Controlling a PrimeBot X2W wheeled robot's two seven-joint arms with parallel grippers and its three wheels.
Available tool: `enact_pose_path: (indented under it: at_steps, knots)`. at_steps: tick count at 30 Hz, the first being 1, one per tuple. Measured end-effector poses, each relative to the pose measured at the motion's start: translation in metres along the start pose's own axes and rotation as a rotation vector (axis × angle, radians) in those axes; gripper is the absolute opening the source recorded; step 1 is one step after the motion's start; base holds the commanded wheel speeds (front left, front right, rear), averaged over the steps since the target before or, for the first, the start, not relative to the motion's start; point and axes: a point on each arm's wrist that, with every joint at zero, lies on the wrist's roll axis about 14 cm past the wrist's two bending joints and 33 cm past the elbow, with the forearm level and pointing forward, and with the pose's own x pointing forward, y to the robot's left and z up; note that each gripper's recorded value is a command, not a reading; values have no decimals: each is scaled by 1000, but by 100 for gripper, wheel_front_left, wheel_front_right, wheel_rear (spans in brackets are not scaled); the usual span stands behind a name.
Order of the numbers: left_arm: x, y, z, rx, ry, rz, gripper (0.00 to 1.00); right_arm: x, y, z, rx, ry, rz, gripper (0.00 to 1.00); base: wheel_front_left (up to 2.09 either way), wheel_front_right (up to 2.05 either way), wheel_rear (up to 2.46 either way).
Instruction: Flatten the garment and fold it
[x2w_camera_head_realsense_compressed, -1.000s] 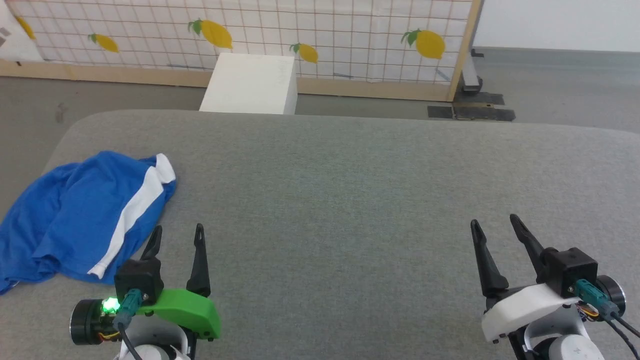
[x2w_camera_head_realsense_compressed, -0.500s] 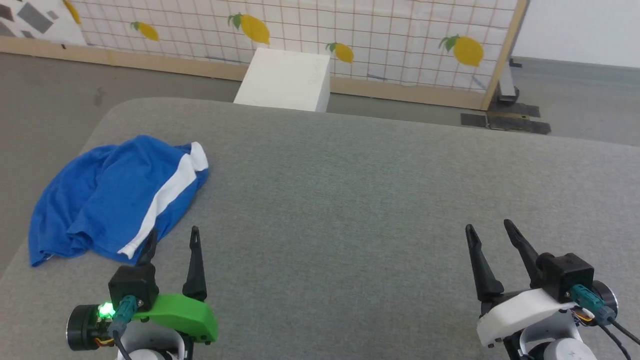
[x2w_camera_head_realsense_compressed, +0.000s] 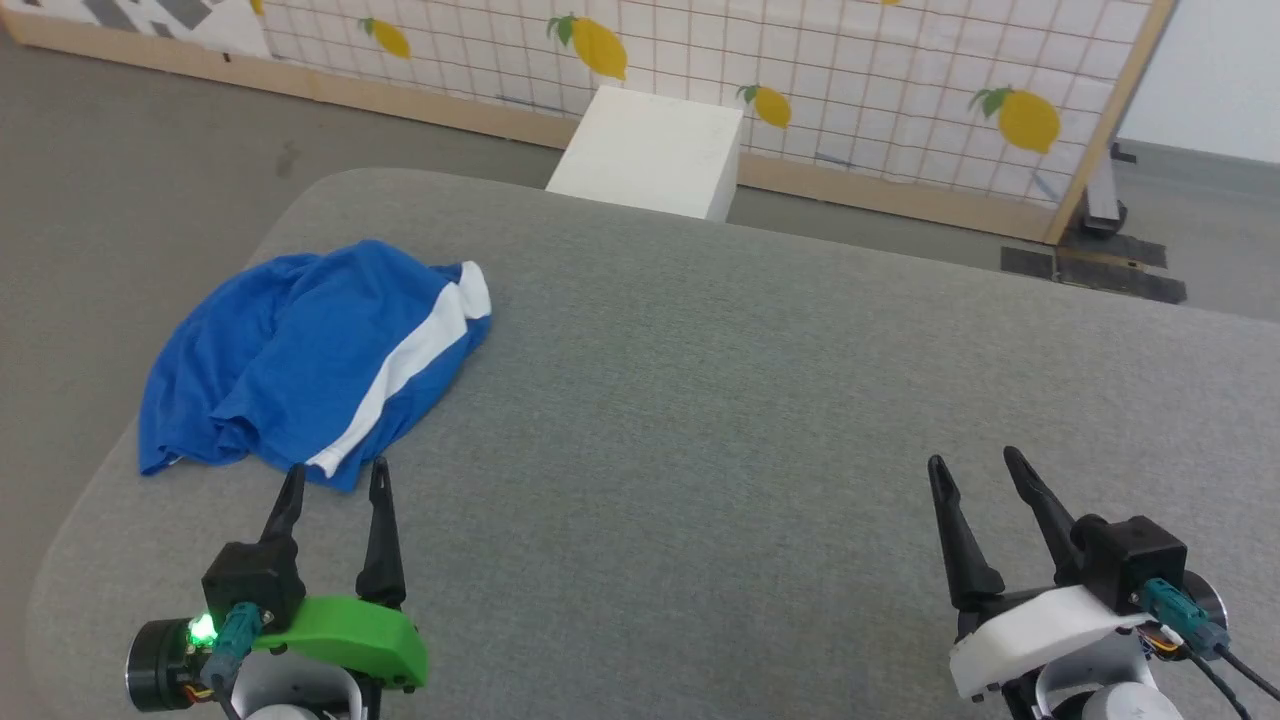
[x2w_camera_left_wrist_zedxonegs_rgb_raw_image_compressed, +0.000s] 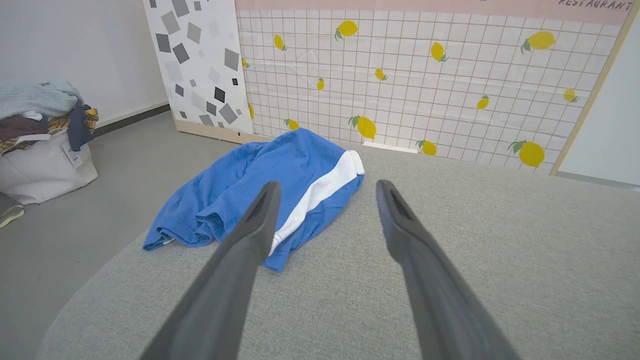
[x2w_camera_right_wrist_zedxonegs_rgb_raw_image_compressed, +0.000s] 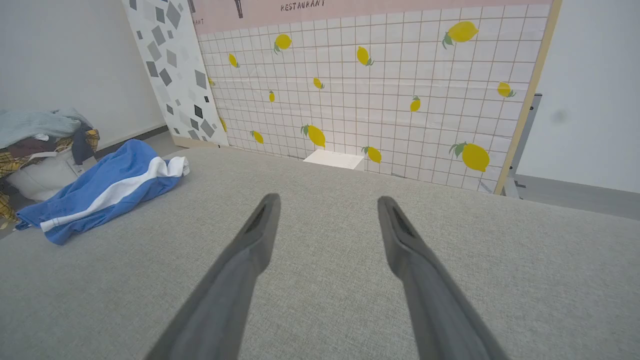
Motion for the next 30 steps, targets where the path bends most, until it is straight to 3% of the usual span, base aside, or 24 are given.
enact_pose_path:
  at_steps: [30]
  knots:
    - [-36,55,7,8,-48,172,100,24,54,-11,29,-1,166,100,0,0,0]
